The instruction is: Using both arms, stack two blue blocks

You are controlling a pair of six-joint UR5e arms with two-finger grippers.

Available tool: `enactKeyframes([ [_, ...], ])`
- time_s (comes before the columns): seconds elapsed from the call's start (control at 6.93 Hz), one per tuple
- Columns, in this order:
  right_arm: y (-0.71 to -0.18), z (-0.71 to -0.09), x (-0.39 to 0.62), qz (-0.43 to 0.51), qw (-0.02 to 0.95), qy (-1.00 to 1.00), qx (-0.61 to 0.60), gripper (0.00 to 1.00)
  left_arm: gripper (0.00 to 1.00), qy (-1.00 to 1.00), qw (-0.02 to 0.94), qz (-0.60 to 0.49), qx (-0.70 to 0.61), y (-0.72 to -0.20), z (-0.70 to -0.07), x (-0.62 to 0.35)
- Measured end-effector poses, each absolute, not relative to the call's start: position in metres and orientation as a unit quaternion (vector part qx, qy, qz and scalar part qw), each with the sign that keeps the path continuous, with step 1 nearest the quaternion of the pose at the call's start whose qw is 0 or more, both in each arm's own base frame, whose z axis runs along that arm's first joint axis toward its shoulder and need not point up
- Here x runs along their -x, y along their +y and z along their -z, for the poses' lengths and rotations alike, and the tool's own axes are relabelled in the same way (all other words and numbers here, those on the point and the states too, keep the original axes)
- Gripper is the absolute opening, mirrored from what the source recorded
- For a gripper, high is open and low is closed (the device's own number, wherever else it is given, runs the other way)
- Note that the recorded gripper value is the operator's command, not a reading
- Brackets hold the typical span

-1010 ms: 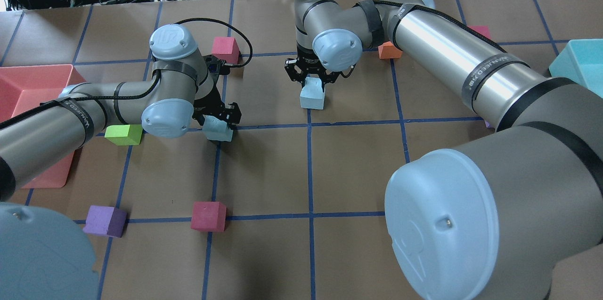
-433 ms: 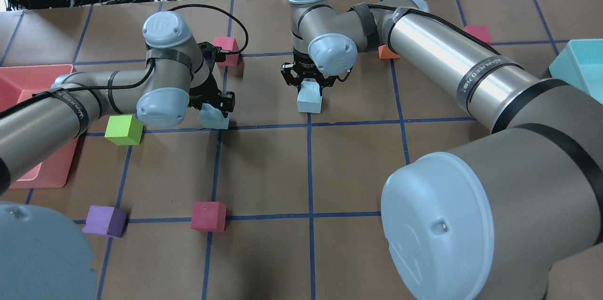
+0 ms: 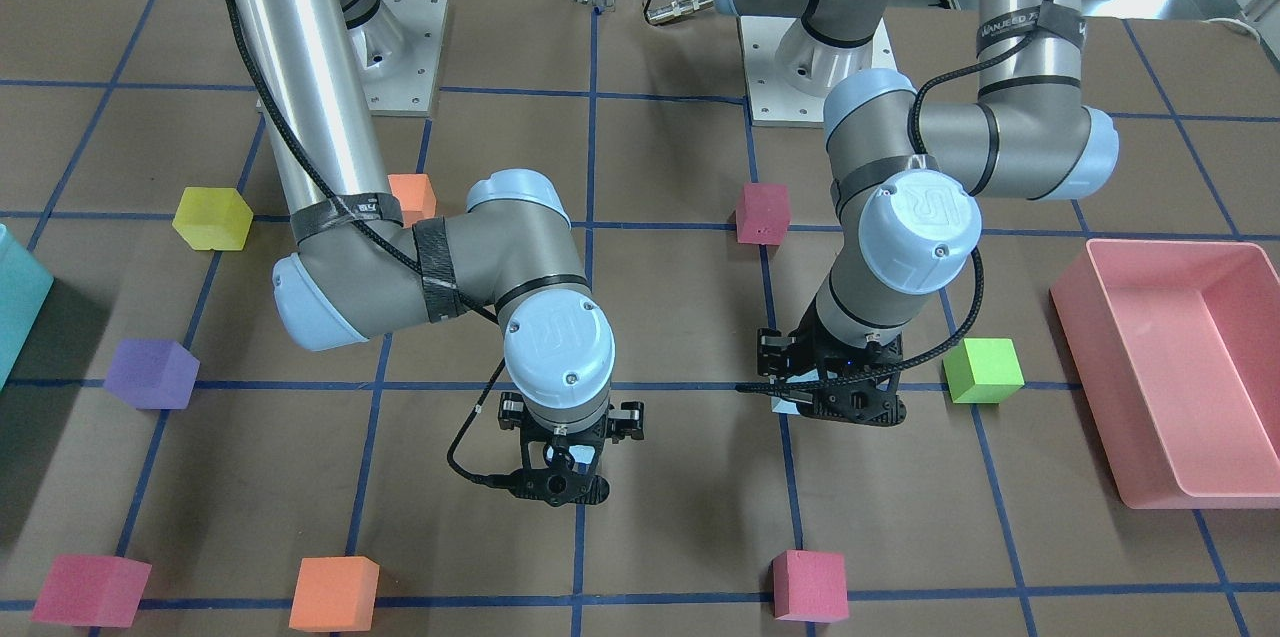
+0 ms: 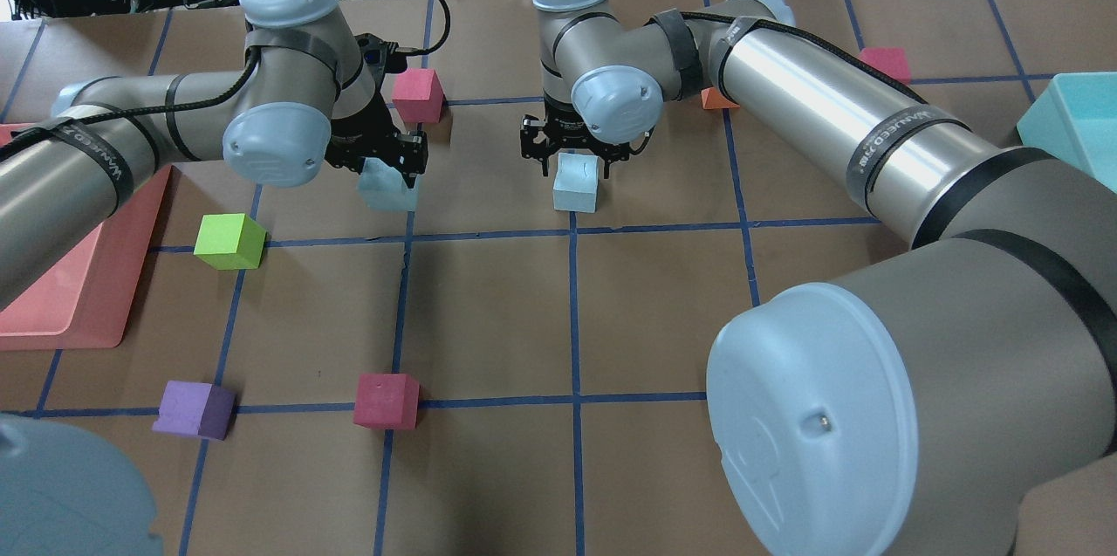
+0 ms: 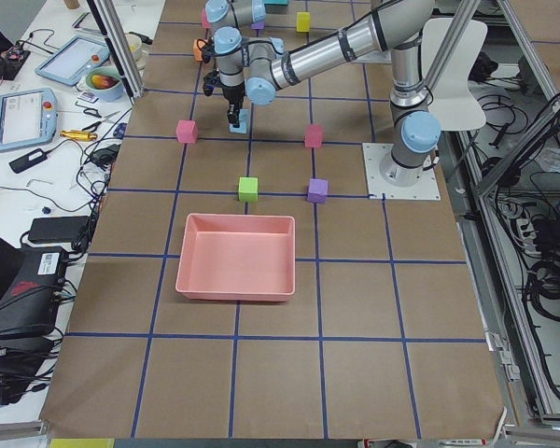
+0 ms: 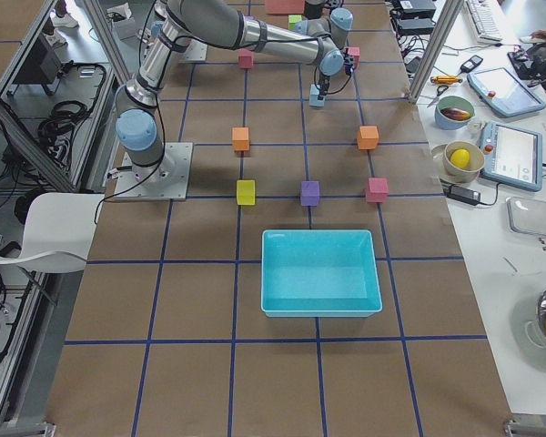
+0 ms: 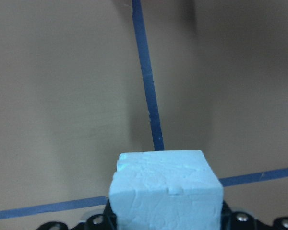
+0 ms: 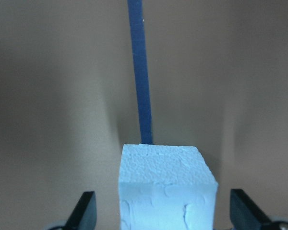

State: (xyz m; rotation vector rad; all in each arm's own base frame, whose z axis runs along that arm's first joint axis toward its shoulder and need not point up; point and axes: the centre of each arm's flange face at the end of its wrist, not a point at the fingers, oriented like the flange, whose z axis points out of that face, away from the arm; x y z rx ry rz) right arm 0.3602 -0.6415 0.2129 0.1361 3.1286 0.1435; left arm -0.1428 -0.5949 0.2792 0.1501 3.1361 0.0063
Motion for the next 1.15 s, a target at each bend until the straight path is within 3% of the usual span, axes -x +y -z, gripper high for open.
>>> enactKeyframes([
  [0.58,-0.653,-0.271,-0.317,-0.021,0.013,0.998,-0.057,1.0,0.47,0.999,-0.033,0.012,-0.013,-0.595,-0.304,0.175],
  [0.87,-0.658,-0.336,-0.23,-0.024,0.014,0.998,-0.058,1.0,0.47,0.999,-0.032,0.014,-0.007,-0.605,-0.314,0.23],
  [1.15,-0.626,-0.418,-0.163,-0.03,0.01,0.996,-0.084,1.0,0.48,0.999,-0.021,0.02,-0.024,-0.625,-0.309,0.307],
])
